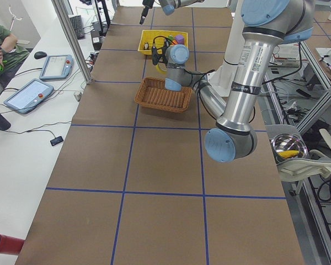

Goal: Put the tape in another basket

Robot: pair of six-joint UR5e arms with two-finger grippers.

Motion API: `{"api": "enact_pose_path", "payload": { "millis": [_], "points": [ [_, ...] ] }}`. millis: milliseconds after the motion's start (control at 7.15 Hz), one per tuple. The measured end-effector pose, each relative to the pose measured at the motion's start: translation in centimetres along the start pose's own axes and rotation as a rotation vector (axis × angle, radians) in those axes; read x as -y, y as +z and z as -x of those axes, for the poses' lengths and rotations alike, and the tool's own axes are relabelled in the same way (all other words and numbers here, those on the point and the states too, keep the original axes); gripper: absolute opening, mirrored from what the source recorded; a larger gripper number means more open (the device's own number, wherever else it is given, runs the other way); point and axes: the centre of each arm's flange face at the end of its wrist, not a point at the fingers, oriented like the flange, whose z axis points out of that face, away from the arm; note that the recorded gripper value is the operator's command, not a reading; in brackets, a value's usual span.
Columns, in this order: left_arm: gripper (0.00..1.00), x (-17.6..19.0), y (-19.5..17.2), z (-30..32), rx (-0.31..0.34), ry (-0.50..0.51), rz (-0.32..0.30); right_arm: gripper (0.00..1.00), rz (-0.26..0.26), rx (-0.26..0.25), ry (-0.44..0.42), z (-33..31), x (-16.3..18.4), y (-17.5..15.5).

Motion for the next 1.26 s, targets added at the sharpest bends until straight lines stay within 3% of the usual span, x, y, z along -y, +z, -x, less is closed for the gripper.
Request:
{"api": "enact_pose_path", "payload": {
  "millis": [280,559,979,1259],
  "points": [
    [0.00,-1.2,1.9,0.6,0.157,0.055,0.002,1.00,0.037,-0.174,-0.132,-4.5,3.5,-3.0],
    [0.00,-2.0,4.5,1.5,0.301,0.111,-0.011,1.00,0.143,-0.299,-0.221,-9.5,3.6,-5.2],
    [0.00,-5.0,10.2,1.7,0.530,0.236,-0.004,1.00,0.298,-0.375,-0.243,-16.2,1.4,-7.4],
    [0.00,-5.7,15.2,3.3,0.636,0.285,-0.004,1.00,0.396,-0.416,-0.195,-18.6,1.1,-9.1]
  ]
}}
